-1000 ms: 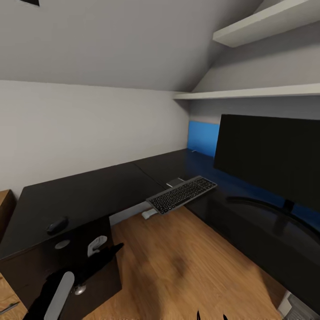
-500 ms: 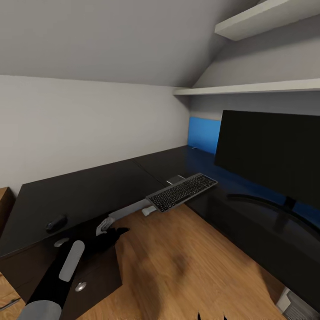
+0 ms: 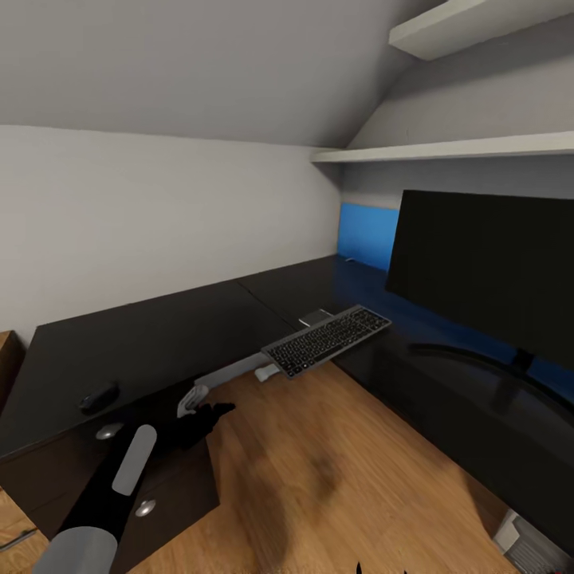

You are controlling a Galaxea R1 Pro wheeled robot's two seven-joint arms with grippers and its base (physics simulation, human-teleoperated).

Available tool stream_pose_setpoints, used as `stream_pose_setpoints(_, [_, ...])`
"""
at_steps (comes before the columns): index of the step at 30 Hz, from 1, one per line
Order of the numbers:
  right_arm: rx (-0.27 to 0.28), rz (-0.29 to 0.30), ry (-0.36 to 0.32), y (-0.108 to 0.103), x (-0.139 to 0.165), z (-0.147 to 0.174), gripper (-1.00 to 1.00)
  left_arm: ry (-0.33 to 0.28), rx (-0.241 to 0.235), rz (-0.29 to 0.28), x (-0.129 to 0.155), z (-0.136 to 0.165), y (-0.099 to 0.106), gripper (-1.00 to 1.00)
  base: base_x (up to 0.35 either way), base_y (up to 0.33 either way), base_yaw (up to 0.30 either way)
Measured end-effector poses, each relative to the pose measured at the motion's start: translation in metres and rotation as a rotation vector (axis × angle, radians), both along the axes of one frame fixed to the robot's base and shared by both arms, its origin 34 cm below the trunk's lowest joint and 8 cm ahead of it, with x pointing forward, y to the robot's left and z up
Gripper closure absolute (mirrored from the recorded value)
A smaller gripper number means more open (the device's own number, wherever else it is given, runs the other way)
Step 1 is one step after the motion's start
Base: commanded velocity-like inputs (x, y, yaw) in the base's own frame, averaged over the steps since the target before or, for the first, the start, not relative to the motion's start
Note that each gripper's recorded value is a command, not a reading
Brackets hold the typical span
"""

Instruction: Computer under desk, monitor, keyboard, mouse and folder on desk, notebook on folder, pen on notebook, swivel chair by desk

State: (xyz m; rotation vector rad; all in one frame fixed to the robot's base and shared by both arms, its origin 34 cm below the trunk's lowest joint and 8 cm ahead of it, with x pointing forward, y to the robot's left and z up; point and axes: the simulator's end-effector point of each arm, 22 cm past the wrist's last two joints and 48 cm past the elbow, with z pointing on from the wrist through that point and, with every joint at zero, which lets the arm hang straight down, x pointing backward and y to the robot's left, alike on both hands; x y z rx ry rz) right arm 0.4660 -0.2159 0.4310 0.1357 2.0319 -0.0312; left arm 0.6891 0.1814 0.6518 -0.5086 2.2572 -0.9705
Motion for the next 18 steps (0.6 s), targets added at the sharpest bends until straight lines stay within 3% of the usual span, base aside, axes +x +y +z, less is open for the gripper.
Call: stream_pose_setpoints(18, [-0.001, -0.017, 0.000, -0.0057, -0.0003, -0.0005, -1.00, 0.002, -0.007, -0.003, -0.0004, -0.0019, -0.0033, -1.00, 0.097, 0.000, 0.000])
